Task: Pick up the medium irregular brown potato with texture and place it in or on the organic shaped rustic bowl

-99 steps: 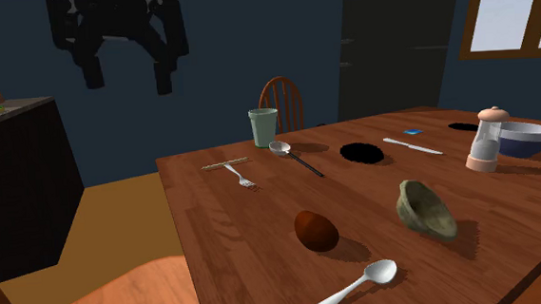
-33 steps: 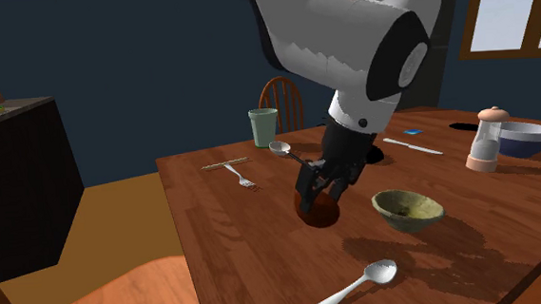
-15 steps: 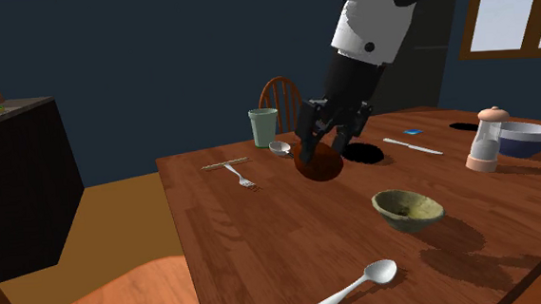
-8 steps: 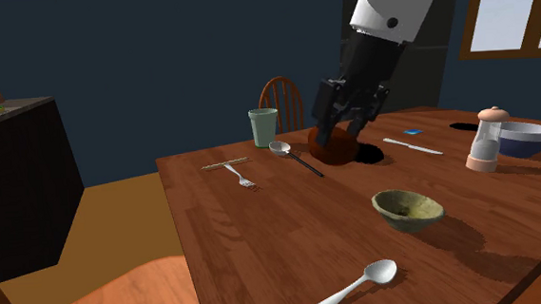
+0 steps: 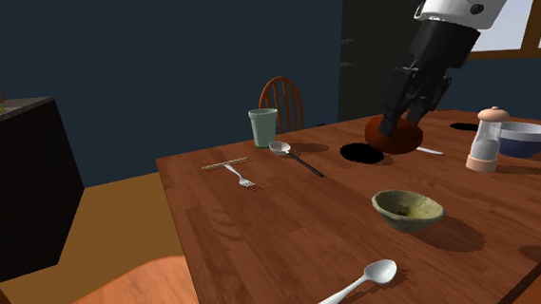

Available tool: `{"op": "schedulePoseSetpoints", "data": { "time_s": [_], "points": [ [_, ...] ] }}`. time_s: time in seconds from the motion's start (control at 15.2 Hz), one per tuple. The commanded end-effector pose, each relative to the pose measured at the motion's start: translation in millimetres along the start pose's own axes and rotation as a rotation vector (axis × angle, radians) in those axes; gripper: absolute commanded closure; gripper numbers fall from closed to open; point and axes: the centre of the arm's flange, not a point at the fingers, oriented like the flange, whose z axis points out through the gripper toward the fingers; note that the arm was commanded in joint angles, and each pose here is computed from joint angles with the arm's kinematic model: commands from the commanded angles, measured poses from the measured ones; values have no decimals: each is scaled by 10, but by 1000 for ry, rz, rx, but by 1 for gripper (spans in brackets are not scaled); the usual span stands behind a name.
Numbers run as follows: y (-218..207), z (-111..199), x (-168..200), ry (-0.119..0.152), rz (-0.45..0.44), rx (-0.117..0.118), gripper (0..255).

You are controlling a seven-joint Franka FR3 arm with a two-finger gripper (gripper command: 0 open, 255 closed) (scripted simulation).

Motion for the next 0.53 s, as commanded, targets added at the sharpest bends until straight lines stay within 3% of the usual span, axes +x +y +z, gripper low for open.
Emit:
{"op": "schedulePoseSetpoints", "data": {
  "time_s": [0.0,0.46],
  "points": [
    [218,-68,-90,4,-7,0,255],
    [867,-280,-419,4,-7,0,255]
  ]
}}
